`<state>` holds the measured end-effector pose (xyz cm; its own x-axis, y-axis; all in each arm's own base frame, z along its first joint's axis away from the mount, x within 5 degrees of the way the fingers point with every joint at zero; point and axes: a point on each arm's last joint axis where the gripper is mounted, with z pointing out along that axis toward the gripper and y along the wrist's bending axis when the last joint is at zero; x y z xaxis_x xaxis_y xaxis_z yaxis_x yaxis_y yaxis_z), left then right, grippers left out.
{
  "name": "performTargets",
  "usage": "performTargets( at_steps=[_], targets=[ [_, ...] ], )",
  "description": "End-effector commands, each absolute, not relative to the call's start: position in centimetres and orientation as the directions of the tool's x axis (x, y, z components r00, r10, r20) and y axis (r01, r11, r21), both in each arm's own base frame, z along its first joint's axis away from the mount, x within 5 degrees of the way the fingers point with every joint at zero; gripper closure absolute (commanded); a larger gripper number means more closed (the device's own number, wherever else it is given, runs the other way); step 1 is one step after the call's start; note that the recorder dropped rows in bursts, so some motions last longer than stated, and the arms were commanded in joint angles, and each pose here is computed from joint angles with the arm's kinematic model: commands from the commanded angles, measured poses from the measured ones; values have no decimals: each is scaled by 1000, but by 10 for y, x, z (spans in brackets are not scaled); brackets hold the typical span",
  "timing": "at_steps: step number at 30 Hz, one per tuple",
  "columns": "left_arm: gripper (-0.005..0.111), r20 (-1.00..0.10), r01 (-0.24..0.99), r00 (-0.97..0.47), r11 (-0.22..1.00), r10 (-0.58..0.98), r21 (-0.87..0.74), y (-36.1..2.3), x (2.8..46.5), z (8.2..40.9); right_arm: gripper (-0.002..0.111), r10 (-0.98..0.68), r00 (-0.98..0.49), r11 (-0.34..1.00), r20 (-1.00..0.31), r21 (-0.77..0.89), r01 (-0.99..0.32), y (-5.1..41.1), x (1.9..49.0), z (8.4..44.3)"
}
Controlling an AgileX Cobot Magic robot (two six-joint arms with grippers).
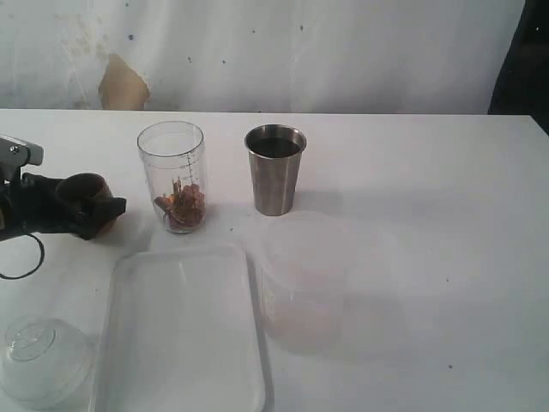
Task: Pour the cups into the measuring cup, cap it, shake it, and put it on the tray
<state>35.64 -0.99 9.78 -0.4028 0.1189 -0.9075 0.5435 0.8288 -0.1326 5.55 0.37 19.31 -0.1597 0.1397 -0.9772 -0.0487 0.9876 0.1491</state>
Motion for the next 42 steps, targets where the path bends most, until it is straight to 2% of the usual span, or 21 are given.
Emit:
performTargets(
  at_steps=[1,7,9,10,11,12,13,15,17,21,28,30,33,35,37,42],
  targets=[
    [11,-903,523,-417,840,105,-144,-9,355,127,108,138,-160,987,-977,148,-55,4,55,192],
    [12,-911,460,-405,879,78,-129,-5,345,185,108,138,-160,987,-977,148,-55,4,55,192],
    [25,-883,389,-465,912,71,-132,0,340,196,108,138,-160,987,-977,148,-55,4,55,192],
    [48,-852,267,-524,950,3,-161,8,337,201,108,138,-160,987,-977,148,-55,4,55,192],
    [61,-837,206,-547,962,-38,-178,12,335,203,108,138,-160,987,-977,148,-55,4,55,192],
    [99,-802,75,-586,978,-115,-195,20,330,208,108,138,-160,987,-977,148,-55,4,55,192],
    [106,-793,54,-601,985,-99,-164,22,324,214,108,138,-160,987,-977,148,-55,4,55,192],
    [107,-782,29,-612,985,-119,-172,23,319,220,108,138,-160,987,-977,148,-55,4,55,192],
    [107,-769,-31,-599,966,-223,-256,22,314,229,108,138,-160,987,-977,148,-55,4,55,192],
    [107,-801,-30,-556,968,-222,-248,21,300,245,108,138,-160,987,-977,148,-55,4,55,192],
    [107,-882,-260,-457,965,-116,8,47,269,258,108,104,-158,992,-982,114,-60,4,55,192],
    [107,-896,-301,-444,946,-26,122,50,261,268,108,104,-158,992,-982,114,-60,4,55,192],
    [107,-847,-361,-525,881,78,305,43,255,282,108,104,-158,992,-982,114,-60,4,55,192],
    [107,-775,-308,-610,852,164,423,30,258,292,108,104,-158,992,-982,114,-60,4,55,192],
    [107,-714,-214,-677,881,178,422,16,263,299,108,104,-158,992,-982,114,-60,4,55,192],
    [107,-617,135,-760,978,203,156,-21,263,307,108,104,-158,992,-982,114,-60,4,55,192]
  ],
)
